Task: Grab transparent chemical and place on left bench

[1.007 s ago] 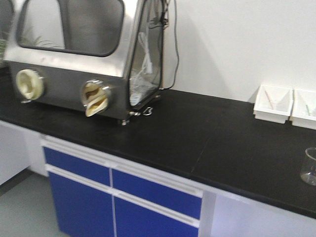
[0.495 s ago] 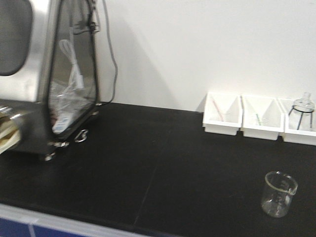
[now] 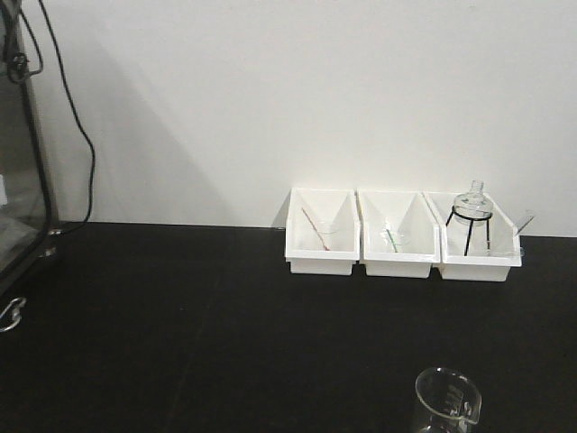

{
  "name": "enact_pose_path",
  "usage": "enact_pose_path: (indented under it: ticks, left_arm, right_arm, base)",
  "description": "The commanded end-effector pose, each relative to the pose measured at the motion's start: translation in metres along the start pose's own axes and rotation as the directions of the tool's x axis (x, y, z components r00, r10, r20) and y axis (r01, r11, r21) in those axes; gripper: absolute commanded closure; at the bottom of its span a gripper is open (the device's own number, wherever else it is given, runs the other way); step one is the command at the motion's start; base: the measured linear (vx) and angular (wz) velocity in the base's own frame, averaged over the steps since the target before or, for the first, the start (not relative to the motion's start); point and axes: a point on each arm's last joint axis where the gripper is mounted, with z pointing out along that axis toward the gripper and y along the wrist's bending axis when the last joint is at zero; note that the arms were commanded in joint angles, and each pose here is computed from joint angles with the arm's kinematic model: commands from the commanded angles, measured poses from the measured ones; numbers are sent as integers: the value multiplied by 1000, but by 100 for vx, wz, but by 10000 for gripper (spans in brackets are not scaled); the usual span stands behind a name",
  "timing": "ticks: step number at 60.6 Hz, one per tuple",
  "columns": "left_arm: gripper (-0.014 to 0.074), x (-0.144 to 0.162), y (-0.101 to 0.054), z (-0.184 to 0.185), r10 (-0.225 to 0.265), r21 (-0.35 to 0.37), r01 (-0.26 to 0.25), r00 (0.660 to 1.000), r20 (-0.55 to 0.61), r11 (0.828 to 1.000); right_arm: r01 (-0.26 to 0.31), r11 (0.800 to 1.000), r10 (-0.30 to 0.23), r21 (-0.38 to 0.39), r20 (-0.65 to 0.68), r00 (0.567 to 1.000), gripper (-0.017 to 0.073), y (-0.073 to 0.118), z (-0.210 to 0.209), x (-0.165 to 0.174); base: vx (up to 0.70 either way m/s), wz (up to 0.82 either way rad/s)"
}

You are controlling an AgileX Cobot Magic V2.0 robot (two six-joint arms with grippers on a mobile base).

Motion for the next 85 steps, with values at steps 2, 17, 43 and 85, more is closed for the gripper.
enact_pose_path:
  ticks: [2, 17, 43, 85]
  left_arm:
    - [597, -3, 0, -1, -9, -2, 9, 997, 81, 1000]
    - [597, -3, 0, -1, -9, -2, 9, 997, 81, 1000]
    - [597, -3, 0, -1, -9, -2, 9, 997, 81, 1000]
    - [597, -3, 0, -1, -9, -2, 9, 997, 81, 1000]
  right_arm:
    - [-19, 999, 17, 27, 66, 998, 560, -2, -2, -13]
    - [-19, 999, 17, 27, 66, 998, 560, -2, -2, -13]
    - [-18, 1000, 17, 24, 66, 998, 560, -2, -2, -13]
    - [21, 999, -23, 30, 67, 998, 560, -2, -2, -13]
  base:
    - [27, -30]
    - [24, -24]
    - [16, -6]
    - [2, 1]
